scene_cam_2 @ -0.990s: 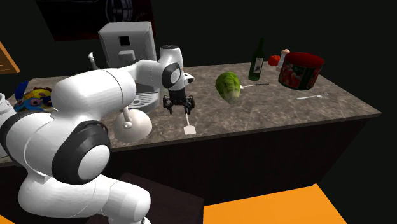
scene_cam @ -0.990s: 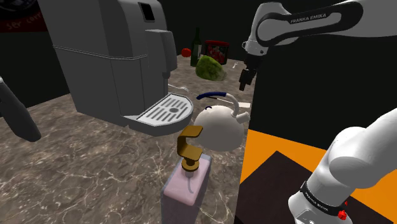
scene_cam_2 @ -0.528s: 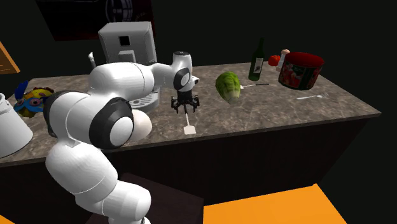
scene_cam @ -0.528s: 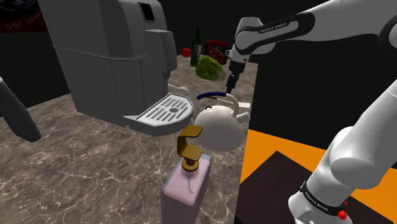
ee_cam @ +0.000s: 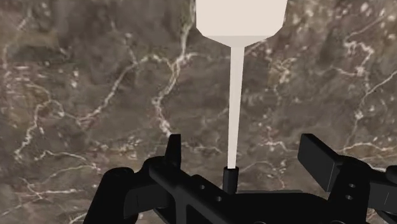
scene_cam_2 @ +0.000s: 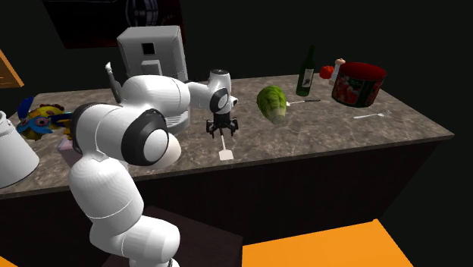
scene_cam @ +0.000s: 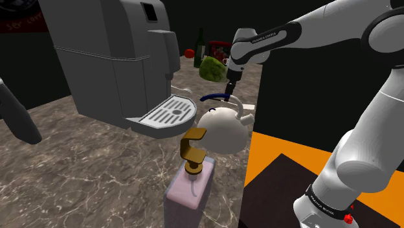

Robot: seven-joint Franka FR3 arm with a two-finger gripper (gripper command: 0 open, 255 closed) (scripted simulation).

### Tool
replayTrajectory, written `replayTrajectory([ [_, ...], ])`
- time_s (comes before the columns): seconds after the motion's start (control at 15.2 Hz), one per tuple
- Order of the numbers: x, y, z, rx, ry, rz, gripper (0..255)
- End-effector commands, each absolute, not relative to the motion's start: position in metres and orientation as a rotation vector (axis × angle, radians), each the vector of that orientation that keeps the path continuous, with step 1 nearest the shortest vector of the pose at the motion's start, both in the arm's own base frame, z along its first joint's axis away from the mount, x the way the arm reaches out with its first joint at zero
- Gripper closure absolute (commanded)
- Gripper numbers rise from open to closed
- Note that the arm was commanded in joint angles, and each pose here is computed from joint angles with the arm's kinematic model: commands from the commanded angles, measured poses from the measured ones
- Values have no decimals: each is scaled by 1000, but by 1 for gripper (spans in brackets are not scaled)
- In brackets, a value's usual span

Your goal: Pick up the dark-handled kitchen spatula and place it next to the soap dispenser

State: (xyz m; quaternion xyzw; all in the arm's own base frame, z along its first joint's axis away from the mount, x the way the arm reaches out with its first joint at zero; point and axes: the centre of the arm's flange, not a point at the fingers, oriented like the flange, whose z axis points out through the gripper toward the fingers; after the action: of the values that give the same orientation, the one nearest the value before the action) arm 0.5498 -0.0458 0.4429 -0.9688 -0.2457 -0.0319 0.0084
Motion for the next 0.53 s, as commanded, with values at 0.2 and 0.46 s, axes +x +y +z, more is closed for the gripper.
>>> replayTrajectory([
  [0.2, 551, -46, 428, -3027, -768, -100, 0],
  [0.46, 551, -46, 428, -3027, -768, -100, 0],
])
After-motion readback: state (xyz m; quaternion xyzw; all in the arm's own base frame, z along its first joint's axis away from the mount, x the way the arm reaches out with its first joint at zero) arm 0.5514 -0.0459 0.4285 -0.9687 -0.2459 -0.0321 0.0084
